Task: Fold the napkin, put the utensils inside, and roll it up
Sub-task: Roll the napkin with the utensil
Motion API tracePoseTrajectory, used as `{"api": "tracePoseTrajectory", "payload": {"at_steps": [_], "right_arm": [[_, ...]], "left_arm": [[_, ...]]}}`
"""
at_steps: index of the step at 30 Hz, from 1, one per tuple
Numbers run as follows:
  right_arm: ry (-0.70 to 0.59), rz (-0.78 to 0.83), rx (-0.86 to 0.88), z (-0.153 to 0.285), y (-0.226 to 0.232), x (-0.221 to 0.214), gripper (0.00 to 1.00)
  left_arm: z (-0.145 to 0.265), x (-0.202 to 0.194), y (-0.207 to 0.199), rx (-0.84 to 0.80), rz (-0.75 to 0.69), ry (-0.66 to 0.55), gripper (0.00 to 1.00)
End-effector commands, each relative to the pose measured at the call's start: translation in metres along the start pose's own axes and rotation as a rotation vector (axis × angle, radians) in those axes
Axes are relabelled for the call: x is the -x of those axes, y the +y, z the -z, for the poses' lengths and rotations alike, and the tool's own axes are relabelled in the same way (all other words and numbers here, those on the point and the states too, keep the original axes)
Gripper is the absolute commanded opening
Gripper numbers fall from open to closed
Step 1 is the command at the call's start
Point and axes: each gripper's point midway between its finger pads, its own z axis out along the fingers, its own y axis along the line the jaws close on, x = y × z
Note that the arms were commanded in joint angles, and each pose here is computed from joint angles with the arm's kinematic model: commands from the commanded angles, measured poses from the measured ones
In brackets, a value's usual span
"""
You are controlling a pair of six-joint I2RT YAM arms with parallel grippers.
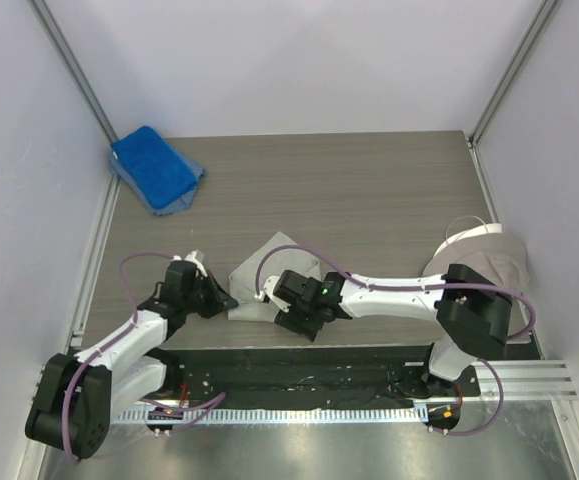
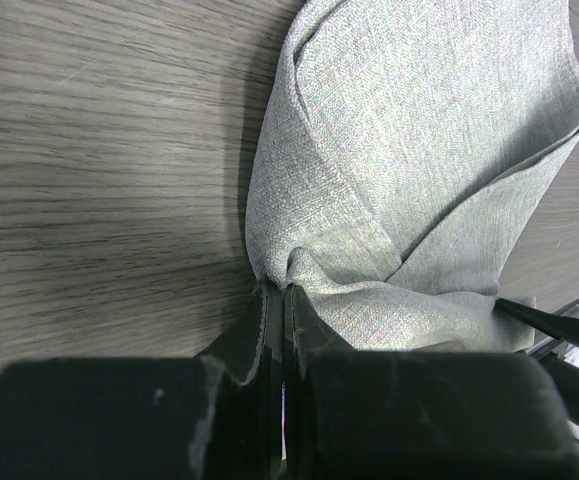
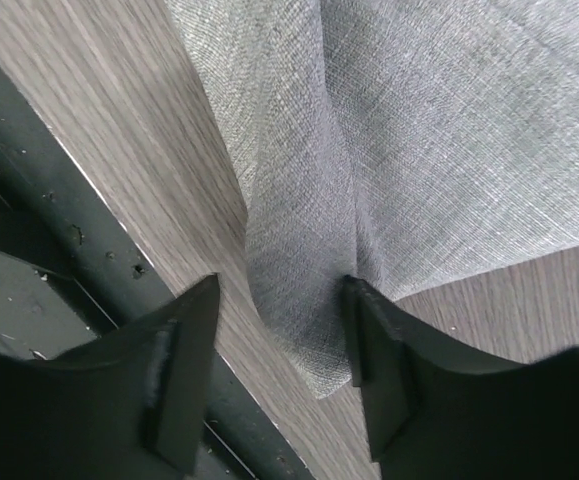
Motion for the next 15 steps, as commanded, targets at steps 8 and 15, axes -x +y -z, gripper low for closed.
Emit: {"api": "tracePoseTrajectory", "payload": {"at_steps": [8, 15], "right_arm": [[0.077, -0.002, 0.274, -0.008, 0.031, -0.002, 0.34], [0.125, -0.066, 0.539, 0.001, 0.052, -0.001, 0.26]], "left_arm": [[-0.002, 0.002, 0.012, 0.082, -0.029, 0.024, 0.0], [-0.003, 0.007, 0.015, 0.136, -0.043, 0.051, 0.0]]}}
